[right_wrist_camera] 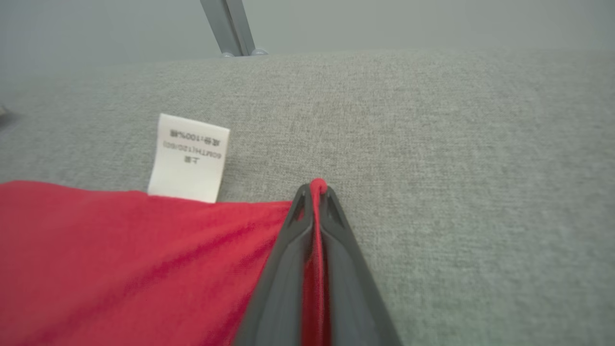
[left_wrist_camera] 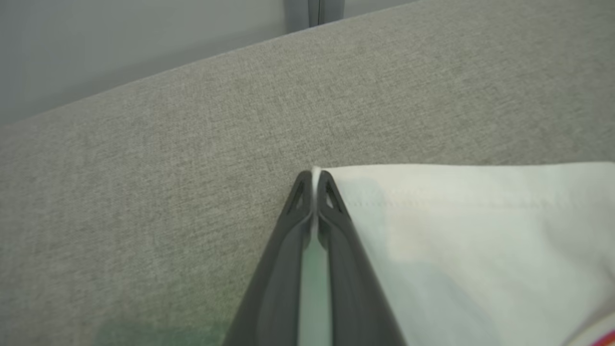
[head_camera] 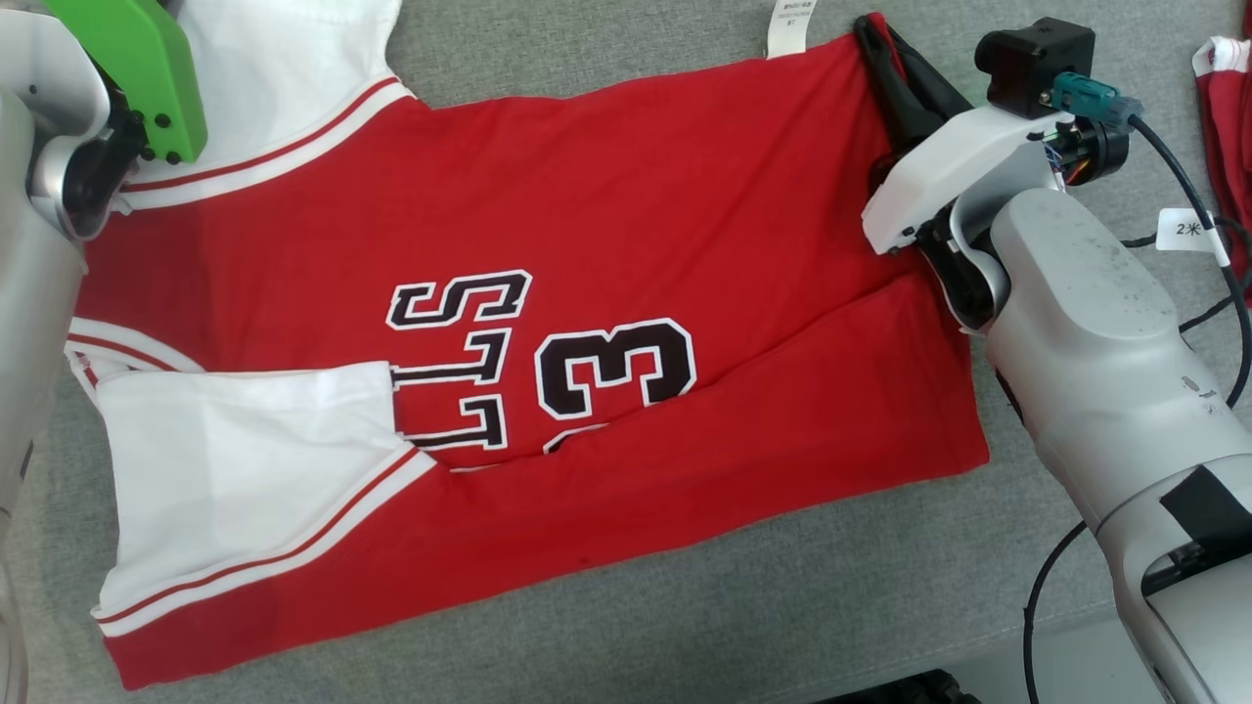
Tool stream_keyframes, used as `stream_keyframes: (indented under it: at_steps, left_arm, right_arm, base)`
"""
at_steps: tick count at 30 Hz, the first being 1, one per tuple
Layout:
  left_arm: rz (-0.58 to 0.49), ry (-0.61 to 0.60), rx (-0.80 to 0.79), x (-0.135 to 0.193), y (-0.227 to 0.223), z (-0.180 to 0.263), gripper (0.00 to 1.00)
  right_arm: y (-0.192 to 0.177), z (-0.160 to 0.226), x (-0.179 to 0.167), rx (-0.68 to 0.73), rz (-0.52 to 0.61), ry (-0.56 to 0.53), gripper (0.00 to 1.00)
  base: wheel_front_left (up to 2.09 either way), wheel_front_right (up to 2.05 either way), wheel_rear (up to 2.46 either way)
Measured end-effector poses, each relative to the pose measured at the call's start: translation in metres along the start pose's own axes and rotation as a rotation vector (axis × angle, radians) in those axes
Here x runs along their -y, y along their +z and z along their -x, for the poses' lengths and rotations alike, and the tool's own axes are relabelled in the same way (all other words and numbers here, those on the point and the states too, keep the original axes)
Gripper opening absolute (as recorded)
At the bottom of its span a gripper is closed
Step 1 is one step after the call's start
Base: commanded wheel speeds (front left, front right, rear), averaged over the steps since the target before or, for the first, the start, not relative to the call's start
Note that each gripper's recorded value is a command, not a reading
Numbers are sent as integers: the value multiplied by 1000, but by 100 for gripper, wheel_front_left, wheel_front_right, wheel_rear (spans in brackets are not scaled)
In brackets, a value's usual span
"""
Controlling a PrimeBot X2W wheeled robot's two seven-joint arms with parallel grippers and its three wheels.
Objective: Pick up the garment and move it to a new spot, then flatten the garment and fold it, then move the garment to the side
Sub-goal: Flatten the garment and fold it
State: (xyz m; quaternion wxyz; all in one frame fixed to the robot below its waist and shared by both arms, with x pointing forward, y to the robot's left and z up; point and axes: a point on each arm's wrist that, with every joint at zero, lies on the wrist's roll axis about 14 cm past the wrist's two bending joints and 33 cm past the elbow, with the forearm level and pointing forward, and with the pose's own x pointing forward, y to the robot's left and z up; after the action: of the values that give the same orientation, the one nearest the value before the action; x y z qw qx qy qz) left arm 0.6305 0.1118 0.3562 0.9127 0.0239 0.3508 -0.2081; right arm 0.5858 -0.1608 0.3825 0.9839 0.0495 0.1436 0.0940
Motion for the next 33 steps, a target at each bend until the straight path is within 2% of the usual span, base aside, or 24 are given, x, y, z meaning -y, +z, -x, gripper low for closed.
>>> stream_keyframes:
  at_steps: [8, 15, 20, 24, 33]
  left_arm:
    - [-37, -7, 209, 6, 38, 23, 0]
    - [-20, -23, 364, 18, 58, 58, 0]
    - [32, -11, 464, 16, 60, 90, 0]
    - [81, 11, 528, 12, 50, 117, 0]
    - [193, 39, 558, 20, -5, 168, 0]
  right_arm:
    - [12, 7, 4, 25, -4, -15, 0]
    - [32, 23, 5, 77, 36, -19, 0]
    - [44, 37, -2, 121, 20, -15, 0]
    - [57, 50, -13, 167, 20, 3, 0]
    - [53, 93, -34, 191, -13, 39, 0]
  base:
    - [0, 0, 0]
    - [0, 0, 0]
    - [0, 0, 0]
    - [0, 0, 0]
    - [0, 0, 0]
